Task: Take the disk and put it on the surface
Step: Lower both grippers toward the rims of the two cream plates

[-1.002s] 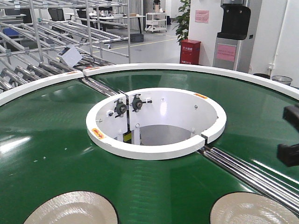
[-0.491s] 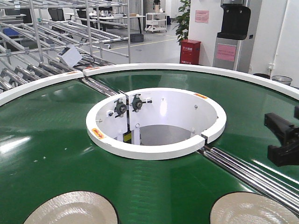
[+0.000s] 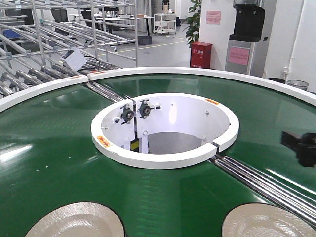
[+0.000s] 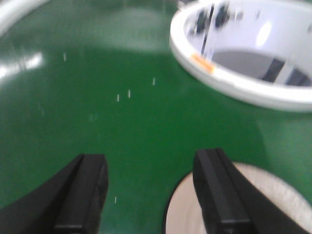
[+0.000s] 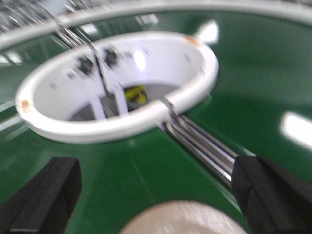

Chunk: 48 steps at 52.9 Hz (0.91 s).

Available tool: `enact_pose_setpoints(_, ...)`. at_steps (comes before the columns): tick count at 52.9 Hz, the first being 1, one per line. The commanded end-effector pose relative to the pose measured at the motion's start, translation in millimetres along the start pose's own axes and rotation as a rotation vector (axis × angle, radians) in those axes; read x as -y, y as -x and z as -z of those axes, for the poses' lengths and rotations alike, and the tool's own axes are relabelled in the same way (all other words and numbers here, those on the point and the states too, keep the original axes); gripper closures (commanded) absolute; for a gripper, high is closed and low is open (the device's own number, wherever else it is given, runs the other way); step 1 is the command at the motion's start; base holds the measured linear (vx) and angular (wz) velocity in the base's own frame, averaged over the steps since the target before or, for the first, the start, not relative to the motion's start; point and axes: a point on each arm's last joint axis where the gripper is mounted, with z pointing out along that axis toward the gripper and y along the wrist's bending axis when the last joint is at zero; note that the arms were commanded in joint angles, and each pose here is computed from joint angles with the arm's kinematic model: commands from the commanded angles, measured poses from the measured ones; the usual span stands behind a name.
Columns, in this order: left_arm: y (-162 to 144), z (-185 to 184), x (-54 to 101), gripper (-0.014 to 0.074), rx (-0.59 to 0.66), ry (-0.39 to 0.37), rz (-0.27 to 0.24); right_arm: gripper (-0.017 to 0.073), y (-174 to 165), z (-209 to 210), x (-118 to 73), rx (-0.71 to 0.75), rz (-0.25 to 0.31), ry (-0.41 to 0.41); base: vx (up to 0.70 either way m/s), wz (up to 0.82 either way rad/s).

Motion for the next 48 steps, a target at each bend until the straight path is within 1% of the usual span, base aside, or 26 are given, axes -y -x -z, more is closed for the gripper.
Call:
enact_pose_setpoints(1,9.6,-9.9,3.6,0.0094,-0.029,-0.011,-0.028,-0.0078,17.1,-3.8,18.9,0.002,-0.067,-0.073,0.0,0.0)
enact_pose_setpoints(4,4.3,-27.2,5.4,0.0094,-0.093,-0.03,-0.015,-0.0065,16.3,-12.1,31.4,-0.02,-0.107,-0.112,0.0,0.0)
enact_pose_setpoints(5,3.6,-29.0,6.2,0.0094,-0.1,-0.038,-0.004,-0.0062,15.7,-14.4,34.2,-0.024,-0.118,-0.12,0.0,0.0)
enact_pose_setpoints(7,-1.7,-43.4,8.5,0.0094,-0.147,-0.064,0.006,-0.0055,13.2,-21.9,42.0,-0.041,-0.151,-0.138,0.0,0.0)
enact_pose_setpoints(8,-4.3,-49.7,10.0,0.0094,-0.168,-0.079,0.025,-0.0052,11.3,-26.2,45.6,-0.054,-0.164,-0.144,0.0,0.0)
enact_pose_setpoints(9,-6.0,-54.0,11.1,0.0097,-0.181,-0.091,0.023,-0.005,10.0,-29.1,47.8,-0.062,-0.174,-0.147,0.0,0.0)
enact_pose_setpoints(10,-9.0,-60.3,13.6,0.01,-0.205,-0.117,0.05,-0.0047,7.0,-35.2,52.4,-0.083,-0.189,-0.154,0.0,0.0)
enact_pose_setpoints(12,-13.9,-71.0,16.8,0.0104,-0.24,-0.153,0.074,-0.0042,2.5,-43.5,58.0,-0.112,-0.206,-0.159,0.0,0.0)
enact_pose_setpoints(13,-18.2,-79.5,18.6,0.0107,-0.268,-0.175,0.073,-0.0041,-0.6,-48.7,60.6,-0.132,-0.212,-0.158,0.0,0.0)
enact_pose_setpoints(17,-30.5,-100.3,25.0,0.0114,-0.346,-0.252,0.107,-0.0039,-13.1,-65.4,71.9,-0.214,-0.23,-0.152,0.0,0.0)
enact_pose_setpoints(18,-32.6,-103.3,25.9,0.0114,-0.362,-0.267,0.121,-0.0038,-16.8,-70.2,75.1,-0.236,-0.238,-0.148,0.0,0.0)
enact_pose_setpoints(19,-35.8,-108.0,25.8,0.0114,-0.379,-0.277,0.114,-0.0039,-20.8,-74.7,78.4,-0.26,-0.249,-0.144,0.0,0.0)
enact_pose_setpoints(20,-37.8,-110.8,25.1,0.0114,-0.394,-0.286,0.128,-0.0038,-24.7,-79.1,81.9,-0.282,-0.263,-0.14,0.0,0.0)
enact_pose_setpoints(23,-44.7,-120.6,18.5,0.0114,-0.438,-0.292,0.142,-0.0036,-34.3,-89.5,91.2,-0.331,-0.298,-0.127,0.0,0.0)
enact_pose_setpoints(24,-45.5,-122.1,16.0,0.0114,-0.443,-0.289,0.146,-0.0036,-37.4,-93.1,93.3,-0.344,-0.321,-0.118,0.0,0.0)
enact_pose_setpoints(27,-46.5,-126.2,1.2,0.0114,-0.449,-0.255,0.169,-0.0035,-42.8,-99.2,100.8,-0.36,-0.363,-0.097,0.0,0.0)
enact_pose_setpoints(31,-43.6,-126.1,-17.4,0.0114,-0.428,-0.208,0.203,-0.0035,-47.5,-105.3,110.8,-0.36,-0.418,-0.068,0.0,0.0)
enact_pose_setpoints(33,-42.4,-125.2,-27.9,0.0114,-0.418,-0.185,0.22,-0.0035,-48.0,-106.7,114.3,-0.351,-0.434,-0.062,0.0,0.0)
enact_pose_setpoints(36,-43.5,-125.3,-37.7,0.0114,-0.426,-0.171,0.227,-0.0035,-48.7,-108.5,119.3,-0.337,-0.452,-0.058,0.0,0.0)
enact_pose_setpoints(37,-45.9,-127.2,-43.2,0.0114,-0.44,-0.165,0.234,-0.0035,-48.3,-109.5,120.4,-0.326,-0.464,-0.056,0.0,0.0)
enact_pose_setpoints(40,-51.6,-132.3,-47.4,0.0114,-0.474,-0.168,0.258,-0.0035,-48.6,-111.6,123.8,-0.31,-0.482,-0.055,0.0,0.0)
enact_pose_setpoints(44,-60.9,-143.4,-48.9,0.0114,-0.513,-0.181,0.247,-0.0035,-49.1,-112.8,126.0,-0.304,-0.48,-0.056,0.0,0.0)
enact_pose_setpoints(48,-69.3,-153.9,-48.6,0.0114,-0.541,-0.212,0.26,-0.0035,-49.6,-113.6,127.0,-0.301,-0.478,-0.059,0.0,0.0)
